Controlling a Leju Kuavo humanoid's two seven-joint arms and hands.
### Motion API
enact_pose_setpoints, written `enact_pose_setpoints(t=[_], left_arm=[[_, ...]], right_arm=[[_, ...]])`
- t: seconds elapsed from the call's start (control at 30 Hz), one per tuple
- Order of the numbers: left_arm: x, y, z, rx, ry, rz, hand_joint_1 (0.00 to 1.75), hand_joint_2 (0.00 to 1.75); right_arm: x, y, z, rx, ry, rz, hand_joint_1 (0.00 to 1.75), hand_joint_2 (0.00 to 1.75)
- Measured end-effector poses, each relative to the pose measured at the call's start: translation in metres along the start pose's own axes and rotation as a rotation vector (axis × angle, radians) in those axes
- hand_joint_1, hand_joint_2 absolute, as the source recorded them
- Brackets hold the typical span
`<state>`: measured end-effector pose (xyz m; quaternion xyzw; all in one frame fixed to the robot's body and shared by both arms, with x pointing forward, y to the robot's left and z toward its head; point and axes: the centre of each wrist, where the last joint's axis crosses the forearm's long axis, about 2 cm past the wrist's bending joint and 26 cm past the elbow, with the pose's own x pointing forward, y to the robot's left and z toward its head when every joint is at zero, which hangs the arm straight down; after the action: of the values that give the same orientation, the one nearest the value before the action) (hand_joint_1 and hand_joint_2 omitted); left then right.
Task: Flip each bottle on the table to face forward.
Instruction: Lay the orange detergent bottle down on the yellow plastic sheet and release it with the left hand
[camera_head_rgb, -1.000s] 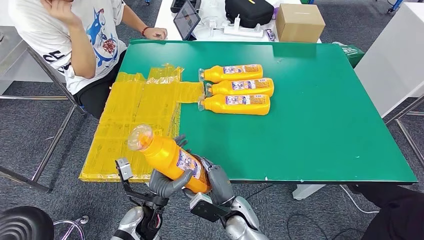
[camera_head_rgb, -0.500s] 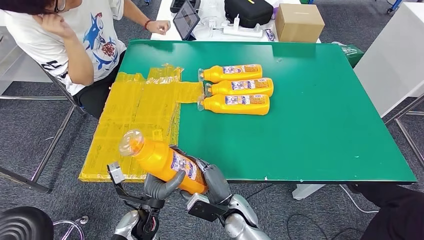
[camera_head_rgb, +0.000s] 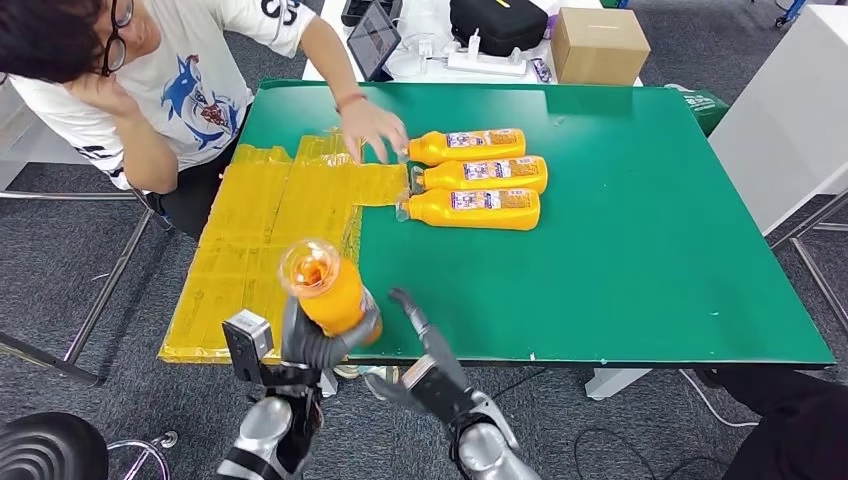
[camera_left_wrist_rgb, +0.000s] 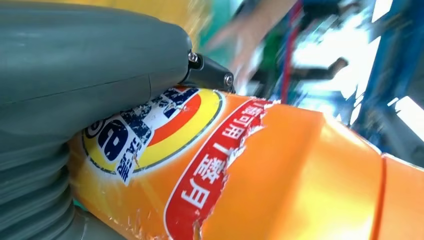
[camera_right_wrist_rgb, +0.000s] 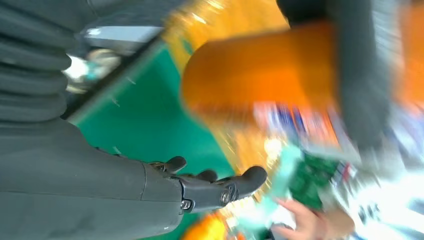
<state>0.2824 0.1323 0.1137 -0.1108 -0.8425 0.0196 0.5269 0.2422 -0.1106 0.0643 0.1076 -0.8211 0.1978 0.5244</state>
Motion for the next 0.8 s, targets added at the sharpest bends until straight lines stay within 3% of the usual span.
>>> enact_pose_setpoints(t=[0.17,0.37,0.6,0.8], left_arm=[[0.010,0.026,-0.048,0.125,-0.144,-0.315,1.75,1.75],[0.007,0.065,-0.091,0.171,-0.193,-0.722,1.75,1.75],[-0.007,0.106,-0.115,0.048,-0.036,-1.144,1.75,1.75],[-0.020,0.132,-0.112,-0.202,0.153,-1.370,1.75,1.75]], right_arm=[[0.015,-0.023,-0.016,-0.142,-0.094,-0.036,0.00,0.00],[0.035,-0.040,-0.028,-0.327,-0.204,-0.046,0.00,0.00],[0.063,-0.054,-0.038,-0.489,-0.313,-0.052,0.00,0.00],[0.076,-0.059,-0.041,-0.513,-0.367,-0.023,0.00,0.00]])
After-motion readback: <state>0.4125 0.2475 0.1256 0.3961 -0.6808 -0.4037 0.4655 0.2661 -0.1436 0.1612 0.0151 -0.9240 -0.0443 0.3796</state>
